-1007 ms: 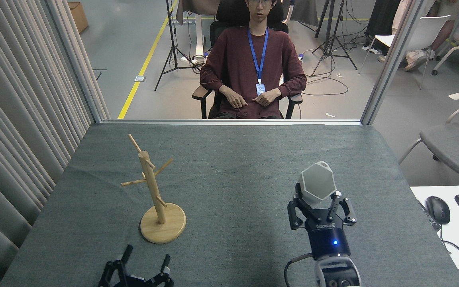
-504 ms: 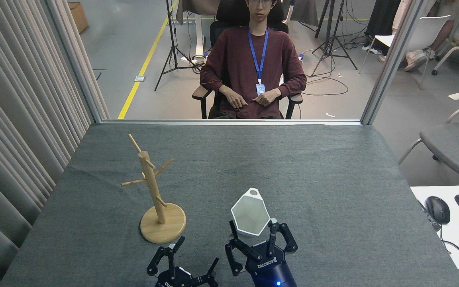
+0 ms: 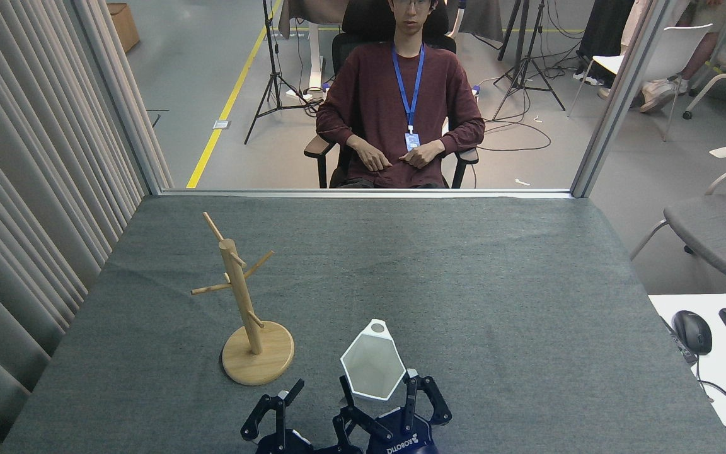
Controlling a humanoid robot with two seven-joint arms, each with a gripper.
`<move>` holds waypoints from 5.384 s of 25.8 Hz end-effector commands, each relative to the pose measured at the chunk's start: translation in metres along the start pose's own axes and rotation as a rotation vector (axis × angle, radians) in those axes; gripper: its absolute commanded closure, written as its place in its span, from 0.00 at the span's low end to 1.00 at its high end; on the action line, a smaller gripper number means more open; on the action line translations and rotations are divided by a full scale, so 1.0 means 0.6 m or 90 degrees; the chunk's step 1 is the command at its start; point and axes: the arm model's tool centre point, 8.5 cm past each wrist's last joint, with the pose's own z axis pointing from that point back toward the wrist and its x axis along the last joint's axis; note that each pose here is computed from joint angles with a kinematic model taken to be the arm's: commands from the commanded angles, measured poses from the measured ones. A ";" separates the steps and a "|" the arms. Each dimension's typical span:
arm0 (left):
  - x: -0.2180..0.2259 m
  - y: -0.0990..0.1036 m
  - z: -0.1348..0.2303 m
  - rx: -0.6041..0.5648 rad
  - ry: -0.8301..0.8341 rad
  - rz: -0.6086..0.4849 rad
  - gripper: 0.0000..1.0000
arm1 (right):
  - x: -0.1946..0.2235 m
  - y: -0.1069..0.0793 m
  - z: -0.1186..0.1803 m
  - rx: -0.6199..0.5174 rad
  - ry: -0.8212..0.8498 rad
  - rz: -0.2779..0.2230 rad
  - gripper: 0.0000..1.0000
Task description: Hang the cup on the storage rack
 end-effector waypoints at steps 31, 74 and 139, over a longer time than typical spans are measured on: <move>0.005 0.010 -0.012 0.015 -0.022 -0.003 0.01 | 0.089 -0.001 0.037 -0.002 -0.086 0.017 0.29; -0.002 0.014 -0.016 0.025 -0.015 -0.010 0.45 | -0.213 -0.001 0.044 -0.019 0.291 -0.074 0.02; -0.313 -0.023 -0.002 -0.121 0.329 -0.410 0.52 | -0.298 0.082 0.163 0.086 0.218 -0.026 0.02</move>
